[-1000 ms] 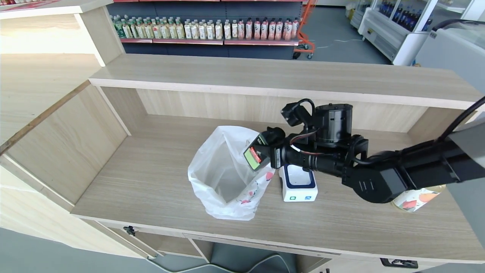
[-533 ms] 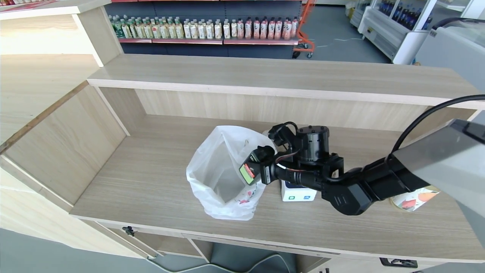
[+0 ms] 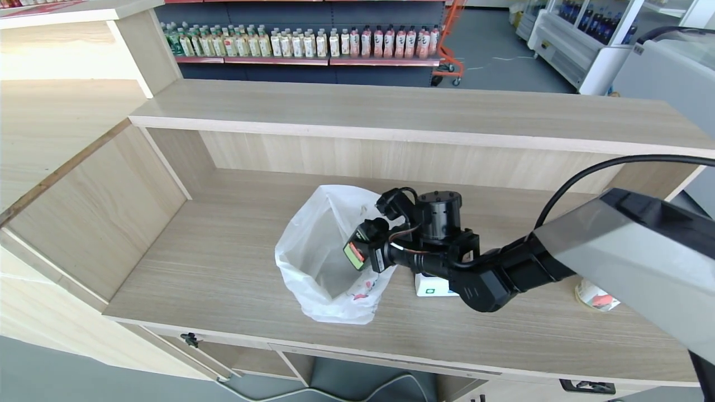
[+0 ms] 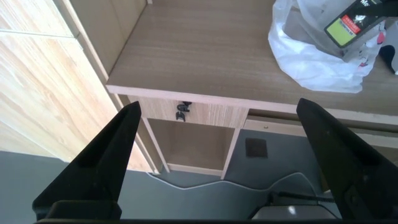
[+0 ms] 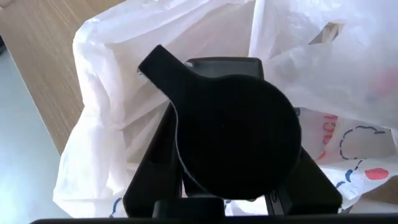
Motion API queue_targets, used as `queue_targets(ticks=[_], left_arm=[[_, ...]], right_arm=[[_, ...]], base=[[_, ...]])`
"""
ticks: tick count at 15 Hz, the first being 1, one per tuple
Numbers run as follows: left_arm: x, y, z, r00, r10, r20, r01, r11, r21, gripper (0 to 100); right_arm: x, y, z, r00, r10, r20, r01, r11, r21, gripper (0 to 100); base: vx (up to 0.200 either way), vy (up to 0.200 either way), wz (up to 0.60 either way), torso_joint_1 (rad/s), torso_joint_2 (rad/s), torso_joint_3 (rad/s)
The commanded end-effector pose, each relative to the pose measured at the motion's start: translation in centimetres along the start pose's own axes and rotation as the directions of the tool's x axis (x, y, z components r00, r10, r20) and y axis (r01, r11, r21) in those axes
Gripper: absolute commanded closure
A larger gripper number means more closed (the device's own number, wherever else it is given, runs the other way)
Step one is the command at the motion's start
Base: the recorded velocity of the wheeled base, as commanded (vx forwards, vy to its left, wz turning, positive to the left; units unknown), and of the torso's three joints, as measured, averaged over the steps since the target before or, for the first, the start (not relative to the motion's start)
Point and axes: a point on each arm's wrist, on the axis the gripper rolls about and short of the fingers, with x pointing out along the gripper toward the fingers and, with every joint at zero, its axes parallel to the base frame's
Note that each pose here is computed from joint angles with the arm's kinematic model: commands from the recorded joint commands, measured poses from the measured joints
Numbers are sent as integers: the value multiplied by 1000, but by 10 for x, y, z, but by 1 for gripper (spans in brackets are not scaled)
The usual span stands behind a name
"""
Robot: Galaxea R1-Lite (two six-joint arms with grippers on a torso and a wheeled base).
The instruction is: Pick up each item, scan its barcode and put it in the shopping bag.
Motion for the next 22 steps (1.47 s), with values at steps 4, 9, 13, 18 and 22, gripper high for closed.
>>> queue_targets(ticks=[4, 9, 13, 18, 22], left_arm=[[0, 0, 0, 1000, 0, -1, 0, 1000, 0, 0], [0, 0, 0, 1000, 0, -1, 0, 1000, 0, 0], [0, 0, 0, 1000, 0, -1, 0, 1000, 0, 0], [0, 0, 0, 1000, 0, -2, 0, 1000, 0, 0], [0, 0, 0, 1000, 0, -1, 0, 1000, 0, 0]], right_arm=[[38, 9, -18, 1000, 27, 2, -26, 997, -77, 100], [39, 13, -21, 999, 36, -5, -36, 995, -89, 0], [32, 10, 20, 993, 31, 110, -33, 999, 20, 0], [-37, 3, 113, 963, 0, 270, -64, 972, 228, 0], [-117, -13, 137, 958, -80, 276, 13, 971, 238, 0]], base=[[0, 0, 0, 0, 0, 0], [0, 0, 0, 0, 0, 0], [0, 0, 0, 0, 0, 0], [0, 0, 0, 0, 0, 0], [0, 0, 0, 0, 0, 0]])
